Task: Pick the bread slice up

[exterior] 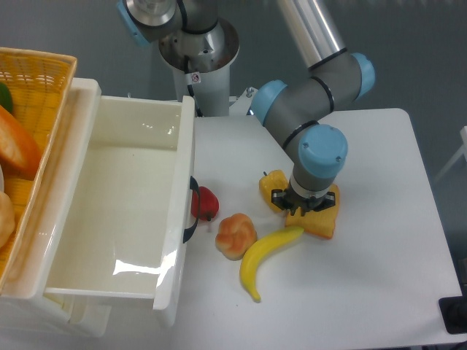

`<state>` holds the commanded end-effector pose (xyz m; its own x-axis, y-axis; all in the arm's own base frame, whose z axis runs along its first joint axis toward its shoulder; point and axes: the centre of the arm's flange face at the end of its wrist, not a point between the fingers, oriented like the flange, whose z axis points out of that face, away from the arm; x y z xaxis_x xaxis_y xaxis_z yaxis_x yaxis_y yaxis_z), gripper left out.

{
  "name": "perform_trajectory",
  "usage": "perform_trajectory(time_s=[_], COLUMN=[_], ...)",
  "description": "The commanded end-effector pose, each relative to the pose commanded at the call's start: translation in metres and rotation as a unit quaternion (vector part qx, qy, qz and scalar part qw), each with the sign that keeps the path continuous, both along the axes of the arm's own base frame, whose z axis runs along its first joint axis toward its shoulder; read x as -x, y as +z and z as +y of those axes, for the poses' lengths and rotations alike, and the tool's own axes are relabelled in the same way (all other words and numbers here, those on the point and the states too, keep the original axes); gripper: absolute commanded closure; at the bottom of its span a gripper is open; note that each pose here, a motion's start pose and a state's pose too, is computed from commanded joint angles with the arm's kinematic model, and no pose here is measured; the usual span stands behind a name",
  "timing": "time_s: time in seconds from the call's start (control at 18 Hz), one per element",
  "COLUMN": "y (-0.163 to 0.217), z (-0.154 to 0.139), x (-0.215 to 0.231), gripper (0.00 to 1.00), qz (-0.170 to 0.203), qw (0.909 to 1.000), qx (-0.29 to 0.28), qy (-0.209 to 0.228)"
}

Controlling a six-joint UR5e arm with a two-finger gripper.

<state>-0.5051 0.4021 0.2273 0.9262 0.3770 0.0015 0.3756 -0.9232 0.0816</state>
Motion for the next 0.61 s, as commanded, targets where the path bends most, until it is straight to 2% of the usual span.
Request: perform_trajectory(time_s=[0.28,0.61], y=[-0.002,-0.025], z=[-0.012,-0.01], x=[0.03,0.046], gripper=[0.0,0.0], qz=[0.004,-0.003], qw=[1.0,1.0], qx=[-0.003,0.0], qy=[0.001,0.005])
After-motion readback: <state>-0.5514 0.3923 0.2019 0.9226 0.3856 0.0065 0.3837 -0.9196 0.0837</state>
